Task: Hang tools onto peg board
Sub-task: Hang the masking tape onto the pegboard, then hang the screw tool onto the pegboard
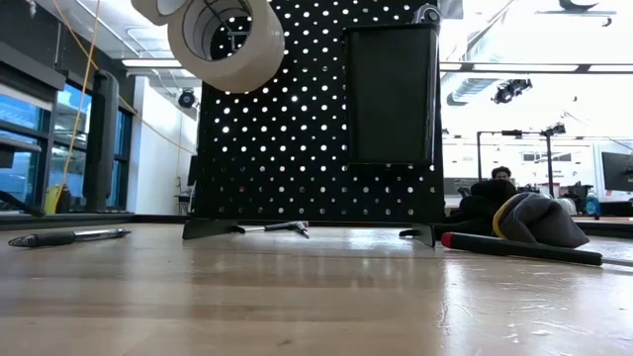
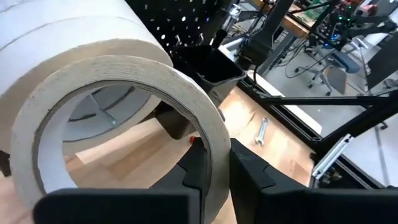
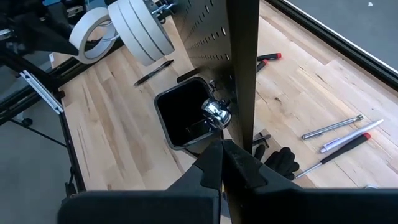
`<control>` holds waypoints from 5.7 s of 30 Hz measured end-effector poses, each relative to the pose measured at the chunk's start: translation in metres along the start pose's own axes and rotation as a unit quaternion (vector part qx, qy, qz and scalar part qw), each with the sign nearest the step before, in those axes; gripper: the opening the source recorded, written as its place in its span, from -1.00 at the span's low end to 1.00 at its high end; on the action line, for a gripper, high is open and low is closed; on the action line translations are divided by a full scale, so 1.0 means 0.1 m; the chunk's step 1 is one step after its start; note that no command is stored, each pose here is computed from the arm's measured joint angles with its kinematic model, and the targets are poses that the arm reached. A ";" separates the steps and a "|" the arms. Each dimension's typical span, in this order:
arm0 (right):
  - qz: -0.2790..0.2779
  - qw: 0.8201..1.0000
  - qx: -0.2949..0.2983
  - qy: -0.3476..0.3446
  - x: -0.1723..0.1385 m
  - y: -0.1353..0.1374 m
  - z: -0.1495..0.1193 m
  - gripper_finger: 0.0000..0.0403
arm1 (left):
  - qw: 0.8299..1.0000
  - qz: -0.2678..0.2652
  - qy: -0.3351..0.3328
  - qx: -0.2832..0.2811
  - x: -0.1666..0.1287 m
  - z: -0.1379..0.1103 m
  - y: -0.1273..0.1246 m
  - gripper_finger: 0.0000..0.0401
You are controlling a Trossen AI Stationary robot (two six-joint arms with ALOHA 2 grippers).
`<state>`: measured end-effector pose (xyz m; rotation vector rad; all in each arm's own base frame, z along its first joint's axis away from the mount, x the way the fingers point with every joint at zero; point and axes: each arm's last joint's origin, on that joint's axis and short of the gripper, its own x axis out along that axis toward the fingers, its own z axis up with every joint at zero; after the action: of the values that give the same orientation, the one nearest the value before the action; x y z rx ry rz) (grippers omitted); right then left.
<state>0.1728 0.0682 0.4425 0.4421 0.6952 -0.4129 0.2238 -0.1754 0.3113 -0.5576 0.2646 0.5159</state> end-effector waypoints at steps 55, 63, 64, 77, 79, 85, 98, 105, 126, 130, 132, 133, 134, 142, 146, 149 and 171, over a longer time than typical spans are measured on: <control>0.018 0.985 -0.095 -0.143 2.29 1.61 -0.23 -1.00 | 0.996 0.029 -0.023 -0.085 0.49 0.39 0.10 -0.47; -0.058 0.978 -0.102 -0.173 2.55 1.45 -0.09 -1.00 | 0.996 0.024 -0.013 -0.085 0.48 0.39 0.09 -0.47; -0.068 0.976 -0.108 -0.176 2.56 1.42 -0.07 -1.00 | 0.996 0.024 -0.013 -0.085 0.48 0.39 0.09 -0.47; -0.056 0.974 -0.135 -0.172 2.62 1.37 0.04 -1.00 | 0.994 -0.036 0.035 -0.101 0.20 0.67 0.20 -0.47; -0.057 0.974 -0.140 -0.172 2.62 1.37 0.04 -1.00 | 0.992 -0.060 0.050 -0.103 0.12 0.74 0.23 -0.47; -0.010 0.972 -0.185 -0.144 2.60 1.39 0.03 -1.00 | 0.980 -0.145 0.095 -0.101 -0.16 0.98 0.35 -0.47; 0.104 0.970 -0.205 -0.073 2.29 1.44 0.06 -1.00 | 0.967 -0.226 0.064 -0.093 -0.58 1.35 0.65 -0.47; 0.112 0.975 -0.182 0.064 1.33 1.25 0.01 -1.00 | 0.961 -0.208 0.182 -0.025 -0.51 1.11 0.67 -0.47; -0.043 0.956 0.111 0.268 2.00 0.85 -1.75 0.01 | 0.915 -0.187 0.337 -0.118 -0.07 -0.46 1.11 -0.47; -0.096 0.952 0.116 0.266 2.33 0.49 -1.76 0.15 | 0.914 -0.172 0.343 -0.129 -0.05 -0.51 1.16 -0.47; -0.124 0.948 0.125 0.264 2.44 0.33 -1.75 0.15 | 0.915 -0.173 0.342 -0.130 -0.05 -0.51 1.15 -0.47; -0.128 0.948 0.128 0.262 2.49 0.29 -1.74 0.15 | 0.915 -0.173 0.341 -0.131 -0.05 -0.51 1.15 -0.47; -0.122 0.950 0.127 0.259 2.54 0.26 -1.74 0.14 | 0.915 -0.173 0.340 -0.131 -0.05 -0.51 1.15 -0.47; -0.111 0.958 0.088 0.250 2.78 0.27 -1.81 0.11 | 0.918 -0.173 0.331 -0.134 -0.05 -0.50 1.15 -0.47; -0.144 0.949 0.085 0.266 2.90 0.24 -1.93 -0.02 | 0.922 -0.168 0.321 -0.134 -0.04 -0.50 1.15 -0.47; -0.174 0.943 0.088 0.269 2.88 0.22 -2.00 -0.37 | 0.920 -0.172 0.321 -0.146 -0.04 -0.49 1.14 -0.47; -0.041 0.981 0.138 0.129 1.54 0.45 -1.83 -0.97 | 0.842 -0.393 0.328 -0.168 -0.11 -0.23 0.85 -0.47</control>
<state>0.2075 0.1670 0.2231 0.7396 0.9143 -0.5382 0.1671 -0.1307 0.2589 -1.1132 0.5642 -0.4688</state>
